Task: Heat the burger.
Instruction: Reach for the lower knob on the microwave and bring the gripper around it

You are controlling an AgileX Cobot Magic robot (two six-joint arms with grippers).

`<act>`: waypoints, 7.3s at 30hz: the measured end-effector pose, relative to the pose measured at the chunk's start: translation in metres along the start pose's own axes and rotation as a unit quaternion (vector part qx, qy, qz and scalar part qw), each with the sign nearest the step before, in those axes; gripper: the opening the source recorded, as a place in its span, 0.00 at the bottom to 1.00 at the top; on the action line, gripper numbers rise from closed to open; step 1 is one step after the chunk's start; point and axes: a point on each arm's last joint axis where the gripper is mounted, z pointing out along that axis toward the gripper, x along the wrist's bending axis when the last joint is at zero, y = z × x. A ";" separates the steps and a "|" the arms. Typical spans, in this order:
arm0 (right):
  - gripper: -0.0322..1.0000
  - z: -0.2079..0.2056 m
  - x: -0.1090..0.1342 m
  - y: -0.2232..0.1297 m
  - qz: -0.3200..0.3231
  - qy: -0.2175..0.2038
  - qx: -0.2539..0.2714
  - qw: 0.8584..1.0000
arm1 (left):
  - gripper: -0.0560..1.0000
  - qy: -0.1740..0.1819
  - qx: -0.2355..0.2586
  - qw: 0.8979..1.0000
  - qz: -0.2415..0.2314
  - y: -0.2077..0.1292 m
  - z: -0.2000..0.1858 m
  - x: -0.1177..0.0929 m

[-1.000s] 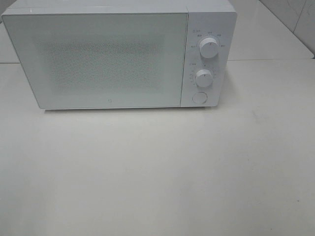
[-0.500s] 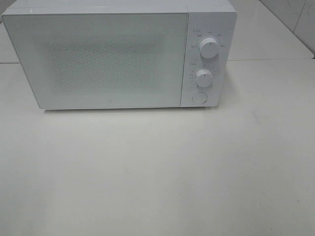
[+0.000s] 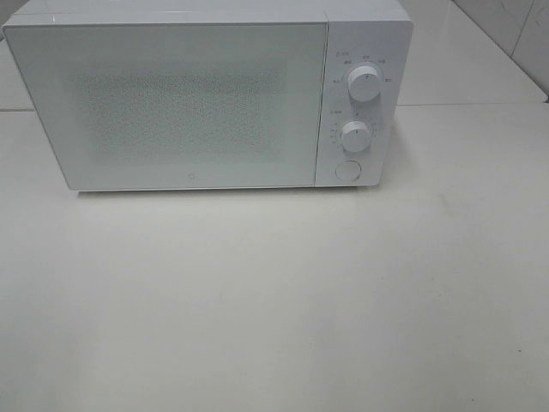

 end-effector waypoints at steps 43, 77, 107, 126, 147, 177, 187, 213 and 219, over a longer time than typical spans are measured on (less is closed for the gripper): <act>0.76 0.062 0.014 0.051 -0.023 0.015 -0.049 0.998 | 0.99 0.000 0.000 1.000 0.000 0.000 0.000 0.000; 0.76 0.210 0.044 0.077 -0.029 0.076 -0.077 0.994 | 0.99 0.000 0.000 1.000 0.000 0.000 0.000 0.000; 0.76 0.263 0.107 0.006 -0.066 0.024 -0.161 0.984 | 0.99 0.000 0.000 1.000 0.000 0.000 0.000 0.000; 0.76 0.286 0.165 -0.013 -0.055 0.036 -0.137 0.988 | 0.99 0.000 0.000 1.000 0.000 0.000 0.000 0.000; 0.76 0.328 0.193 -0.015 -0.043 0.031 -0.142 0.988 | 0.99 0.000 0.000 1.000 0.000 0.000 0.000 0.000; 0.76 0.367 0.196 -0.023 -0.010 0.018 -0.134 0.991 | 0.99 0.000 0.000 1.000 0.000 0.000 0.000 0.000; 0.74 0.366 0.196 -0.022 -0.009 0.017 -0.137 0.990 | 0.99 0.000 0.000 1.000 0.000 0.000 0.000 0.000; 0.45 0.366 0.195 -0.022 0.010 0.015 -0.138 0.990 | 0.99 0.000 0.000 1.000 0.000 0.000 0.000 0.000; 0.45 0.366 0.195 -0.022 0.126 0.040 -0.135 0.982 | 0.99 0.000 0.000 1.000 0.000 0.000 0.000 0.000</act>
